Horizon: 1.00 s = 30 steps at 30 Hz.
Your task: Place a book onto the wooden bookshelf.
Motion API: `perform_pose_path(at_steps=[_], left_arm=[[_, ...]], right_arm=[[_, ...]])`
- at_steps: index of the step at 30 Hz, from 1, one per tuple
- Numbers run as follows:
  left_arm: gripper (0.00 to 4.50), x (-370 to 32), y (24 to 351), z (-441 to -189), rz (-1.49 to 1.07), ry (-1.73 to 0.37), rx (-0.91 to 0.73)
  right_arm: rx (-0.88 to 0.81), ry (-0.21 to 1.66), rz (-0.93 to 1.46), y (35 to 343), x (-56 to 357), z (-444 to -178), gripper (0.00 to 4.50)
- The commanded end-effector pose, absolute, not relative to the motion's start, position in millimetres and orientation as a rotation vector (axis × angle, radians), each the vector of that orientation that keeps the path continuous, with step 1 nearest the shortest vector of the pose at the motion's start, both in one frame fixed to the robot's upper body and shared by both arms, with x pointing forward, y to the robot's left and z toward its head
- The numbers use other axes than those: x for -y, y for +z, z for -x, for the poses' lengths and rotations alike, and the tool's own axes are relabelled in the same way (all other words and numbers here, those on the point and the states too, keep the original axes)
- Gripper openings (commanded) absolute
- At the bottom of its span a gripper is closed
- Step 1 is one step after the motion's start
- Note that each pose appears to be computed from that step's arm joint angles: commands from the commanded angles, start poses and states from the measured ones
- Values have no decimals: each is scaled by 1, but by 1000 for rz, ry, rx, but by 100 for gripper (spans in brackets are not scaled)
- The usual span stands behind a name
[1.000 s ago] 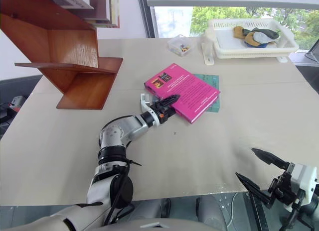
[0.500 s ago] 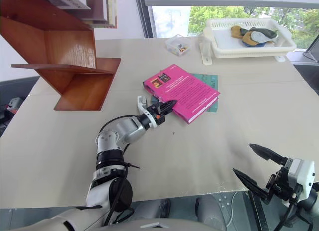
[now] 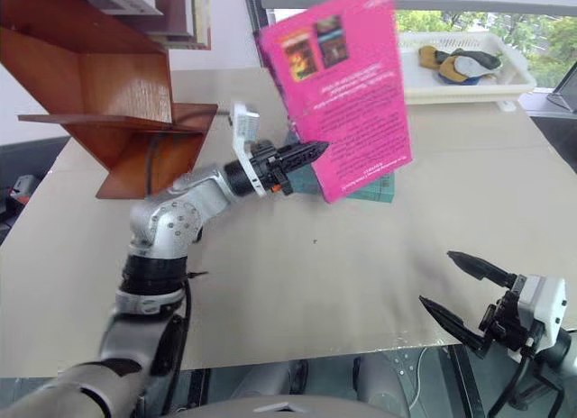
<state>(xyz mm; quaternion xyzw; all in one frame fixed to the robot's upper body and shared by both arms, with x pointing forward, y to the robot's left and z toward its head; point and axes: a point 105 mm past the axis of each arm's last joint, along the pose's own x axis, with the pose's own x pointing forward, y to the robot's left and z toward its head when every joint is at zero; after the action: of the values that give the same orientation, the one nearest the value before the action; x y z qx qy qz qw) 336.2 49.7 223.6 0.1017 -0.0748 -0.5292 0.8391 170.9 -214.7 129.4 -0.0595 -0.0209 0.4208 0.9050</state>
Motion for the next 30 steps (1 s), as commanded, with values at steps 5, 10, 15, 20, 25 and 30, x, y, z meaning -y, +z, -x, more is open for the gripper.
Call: perform_pose_path(at_steps=[5, 10, 15, 20, 25, 30], left_arm=[[0, -65, 255, -349, -1121, -975, 477], [0, -105, 276, -375, -1492, -783, 448], [0, -139, 310, -391, -1682, -656, 394], [0, -163, 332, -392, -1773, -593, 332], [0, -181, 353, -375, -1790, -596, 275], [0, -208, 357, -352, -1799, -636, 137]], right_arm=[[155, 863, 46, 148, 217, -186, 450], [281, 991, -142, 180, 208, -195, 450], [303, 1103, -252, 190, 214, -216, 450], [274, 1180, -251, 186, 219, -239, 450], [267, 1239, -257, 187, 213, -255, 450], [240, 1286, -264, 186, 207, -265, 450]])
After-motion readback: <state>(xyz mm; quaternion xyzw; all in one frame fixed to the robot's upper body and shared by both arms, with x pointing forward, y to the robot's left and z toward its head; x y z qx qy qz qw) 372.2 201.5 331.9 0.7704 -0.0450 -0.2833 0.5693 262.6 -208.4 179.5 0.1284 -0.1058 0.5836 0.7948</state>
